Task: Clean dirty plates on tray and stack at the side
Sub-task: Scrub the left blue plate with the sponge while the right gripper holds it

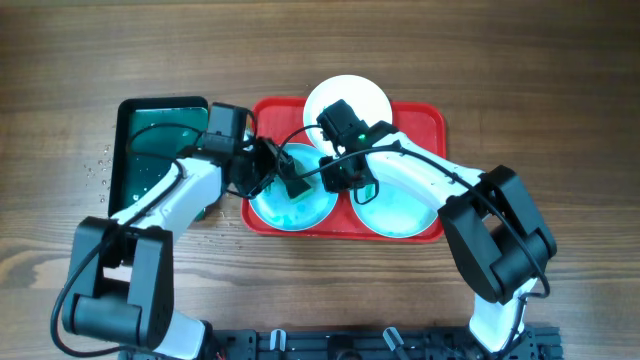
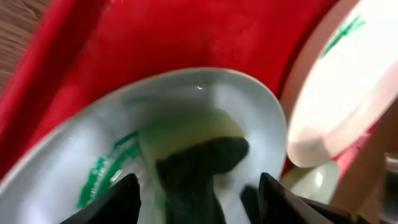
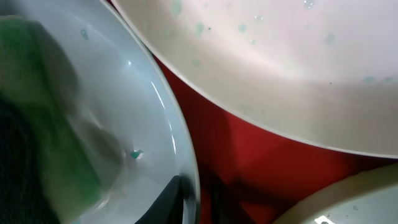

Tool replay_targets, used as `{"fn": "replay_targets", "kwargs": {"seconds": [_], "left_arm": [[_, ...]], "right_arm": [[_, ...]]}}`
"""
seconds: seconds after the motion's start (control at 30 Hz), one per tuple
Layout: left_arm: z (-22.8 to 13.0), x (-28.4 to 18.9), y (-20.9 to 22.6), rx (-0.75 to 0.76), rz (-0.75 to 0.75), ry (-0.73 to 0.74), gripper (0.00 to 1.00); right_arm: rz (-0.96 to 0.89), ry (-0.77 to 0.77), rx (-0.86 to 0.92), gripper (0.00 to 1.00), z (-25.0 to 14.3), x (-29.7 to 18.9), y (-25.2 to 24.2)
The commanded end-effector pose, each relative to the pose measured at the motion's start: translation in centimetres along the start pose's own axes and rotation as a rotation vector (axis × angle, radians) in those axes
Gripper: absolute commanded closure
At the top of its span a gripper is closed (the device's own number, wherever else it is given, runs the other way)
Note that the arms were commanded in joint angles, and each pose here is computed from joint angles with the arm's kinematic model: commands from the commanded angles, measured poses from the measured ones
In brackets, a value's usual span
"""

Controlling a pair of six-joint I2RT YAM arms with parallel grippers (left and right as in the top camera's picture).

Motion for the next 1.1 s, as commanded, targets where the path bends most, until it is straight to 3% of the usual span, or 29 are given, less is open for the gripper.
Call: {"fn": "replay_targets", "kwargs": {"seconds": [0.0,0.13,0.47,0.73,0.8,0.83,1.07], "left_arm": [[-0.8,0.2,-0.5,-0.009,-0.052,0.083,0.42],[-0.8,0.4,-0.5,0.0,-0.038,0.067,0.51],[-1.6,1.2,-0.3,0.052,0.057,-0.003,0.58],[-1.8,2.8,1.5,0.054,0.174,-0.025,0.69],[-1.8,3.0,1.6,0.052,0.177,-0.024,0.81],[-1.6,3.0,1.5,0.054,0.169,-0.028,0.94],[-2.1,1.9,-0.4,0.107,0.07,0.0,0.96]], "right_arm": [[-0.03,0.036,-0.002,0.83,-0.8,1.3,-0.5],[-0.031,0.036,-0.003,0.83,-0.8,1.3,-0.5],[-0.031,0.037,-0.003,0.83,-0.8,1.3,-0.5],[-0.031,0.037,-0.002,0.83,-0.8,1.3,-0.5],[-0.031,0.037,-0.002,0.83,-0.8,1.3,-0.5],[-0.031,0.037,-0.002,0.83,-0.8,1.3,-0.5],[-0.031,0.036,-0.002,0.83,-0.8,1.3,-0.5]]}}
Point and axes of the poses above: each gripper's point midway between its finger pads, its own x axis out along the fingers, its own y axis along the line the jaws close on, z = x × y, the point moved 5 cm from there along -x, back along the fingers, and after that the axes turned 4 degrees about -x, right-handed, at the moved point
